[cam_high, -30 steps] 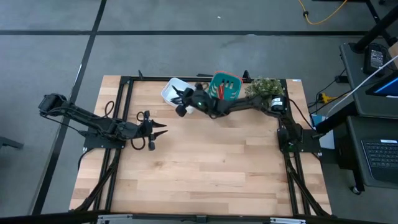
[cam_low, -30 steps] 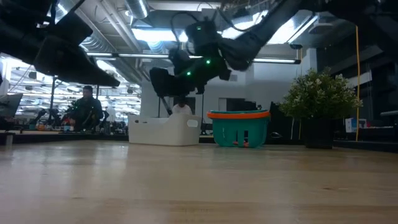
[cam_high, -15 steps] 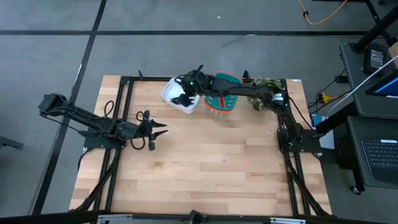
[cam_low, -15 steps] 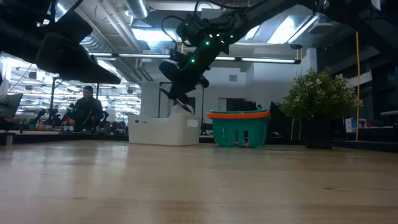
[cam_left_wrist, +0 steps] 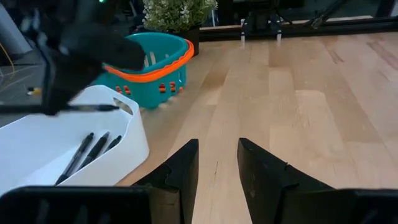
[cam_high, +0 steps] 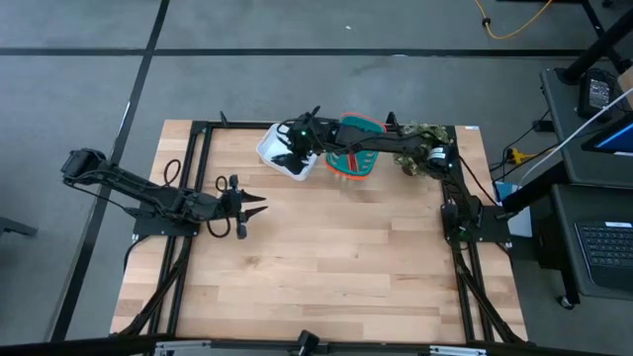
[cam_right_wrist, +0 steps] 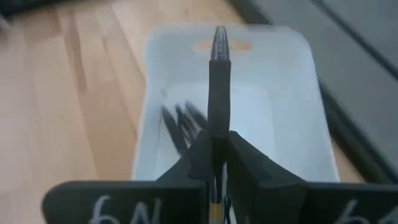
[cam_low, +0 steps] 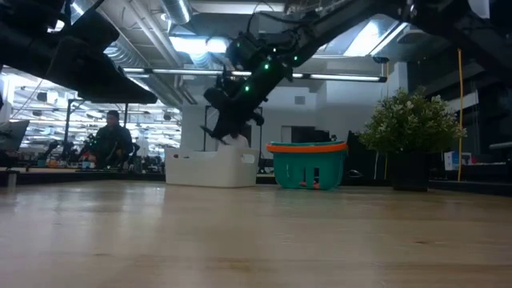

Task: Sort pens & pencils
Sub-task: Put the black pen into the white bin, then return to Home Position

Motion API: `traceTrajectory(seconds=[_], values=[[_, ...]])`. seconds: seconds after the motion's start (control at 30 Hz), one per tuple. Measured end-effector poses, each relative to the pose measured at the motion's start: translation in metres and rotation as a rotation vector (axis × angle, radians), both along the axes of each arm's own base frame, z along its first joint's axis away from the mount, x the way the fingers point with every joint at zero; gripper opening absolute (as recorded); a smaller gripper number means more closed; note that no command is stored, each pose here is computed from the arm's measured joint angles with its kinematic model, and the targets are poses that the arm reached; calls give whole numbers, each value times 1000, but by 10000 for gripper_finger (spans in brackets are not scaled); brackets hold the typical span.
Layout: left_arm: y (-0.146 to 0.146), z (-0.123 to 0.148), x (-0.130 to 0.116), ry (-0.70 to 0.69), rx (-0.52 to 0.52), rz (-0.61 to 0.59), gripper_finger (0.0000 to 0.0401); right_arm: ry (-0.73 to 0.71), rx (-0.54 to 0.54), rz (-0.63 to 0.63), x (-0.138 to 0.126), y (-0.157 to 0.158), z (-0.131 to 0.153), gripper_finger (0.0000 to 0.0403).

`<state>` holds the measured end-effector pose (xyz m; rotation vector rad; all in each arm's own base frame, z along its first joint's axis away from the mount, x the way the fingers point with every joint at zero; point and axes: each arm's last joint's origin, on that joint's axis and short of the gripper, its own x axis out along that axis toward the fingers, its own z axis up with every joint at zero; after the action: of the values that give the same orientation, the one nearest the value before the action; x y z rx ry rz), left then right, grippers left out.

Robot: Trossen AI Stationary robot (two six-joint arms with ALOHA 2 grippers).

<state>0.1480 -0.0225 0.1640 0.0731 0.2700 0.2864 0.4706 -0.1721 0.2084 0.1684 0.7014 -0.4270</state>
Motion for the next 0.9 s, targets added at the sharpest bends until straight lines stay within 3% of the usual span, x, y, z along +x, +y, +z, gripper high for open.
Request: traceTrajectory(seconds=[0.13, 0.67, 0.9], values=[[-2, 0, 0, 9, 7, -59, 105, 35, 29, 11, 0, -2, -12, 29], [0, 0, 2, 14, -17, -189, 105, 56, 96, 57, -3, -4, -16, 33], [0, 0, 2, 15, -19, -191, 105, 33, 109, 38, -2, -4, -15, 134]])
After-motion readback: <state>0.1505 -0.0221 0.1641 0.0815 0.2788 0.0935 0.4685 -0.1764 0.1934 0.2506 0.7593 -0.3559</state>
